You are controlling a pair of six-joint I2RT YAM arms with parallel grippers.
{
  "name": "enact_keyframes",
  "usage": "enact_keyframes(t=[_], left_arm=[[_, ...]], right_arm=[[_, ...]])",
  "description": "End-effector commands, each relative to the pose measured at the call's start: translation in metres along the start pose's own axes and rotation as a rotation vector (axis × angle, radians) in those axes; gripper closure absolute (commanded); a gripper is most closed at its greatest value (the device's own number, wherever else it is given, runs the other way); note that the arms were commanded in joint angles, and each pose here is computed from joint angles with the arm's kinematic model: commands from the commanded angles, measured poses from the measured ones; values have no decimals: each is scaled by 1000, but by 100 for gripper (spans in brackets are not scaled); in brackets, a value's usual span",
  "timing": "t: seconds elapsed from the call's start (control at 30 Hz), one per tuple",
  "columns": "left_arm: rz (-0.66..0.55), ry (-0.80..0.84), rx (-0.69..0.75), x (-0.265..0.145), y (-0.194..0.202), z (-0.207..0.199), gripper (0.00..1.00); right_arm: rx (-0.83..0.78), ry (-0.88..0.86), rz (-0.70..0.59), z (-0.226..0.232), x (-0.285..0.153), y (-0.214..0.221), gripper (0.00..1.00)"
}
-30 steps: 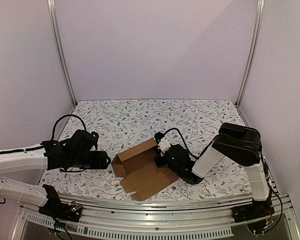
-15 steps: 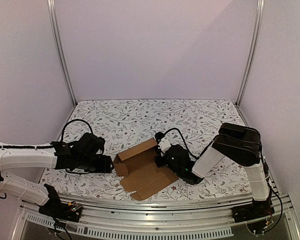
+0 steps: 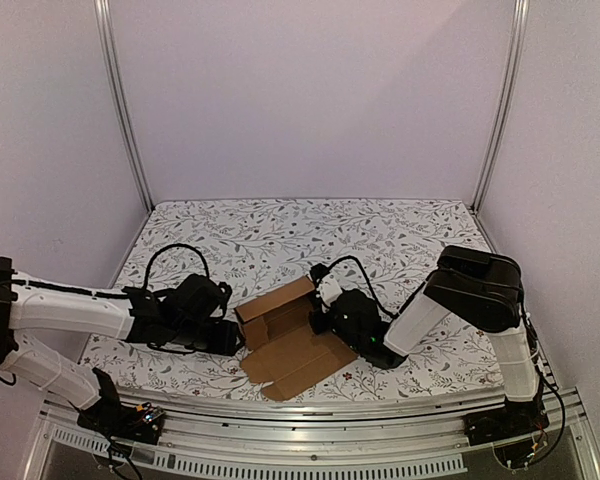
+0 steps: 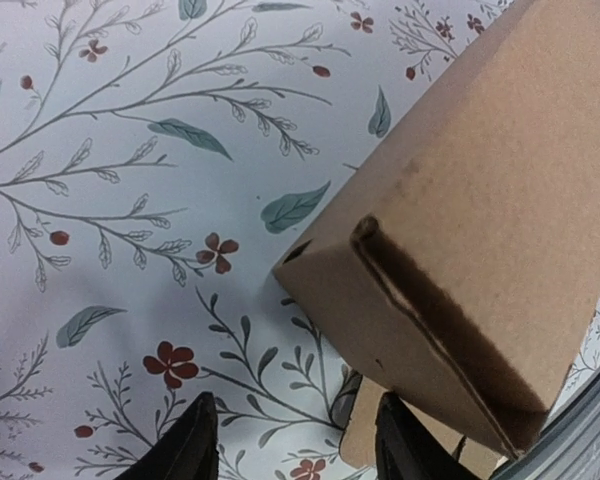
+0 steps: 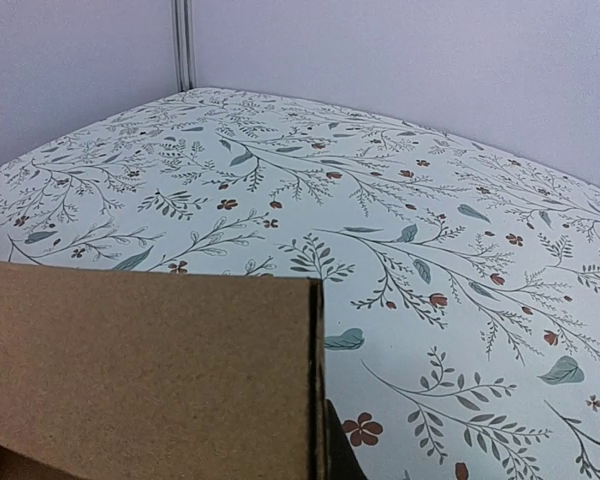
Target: Fold the paper box
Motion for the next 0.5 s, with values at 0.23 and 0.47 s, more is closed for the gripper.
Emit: enact_keyframes(t=[0.23, 0.47], left_arm=[[-73, 38, 52, 9, -22, -29, 50], [-102, -12, 32, 12, -25, -26, 51]], right_arm=[[-16, 30, 41, -5, -5, 11, 100], [-20, 39, 45, -5, -7, 14, 100]])
Point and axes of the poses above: each gripper's point midway between its finger pads, its own x axis out along the fingers, its own z axis along the line the jaws close on, y = z × x, the point moved 2 cm from there along -x, back along the fingers, and after that the axes turned 7 degrees about x, right-handed, at the moved point
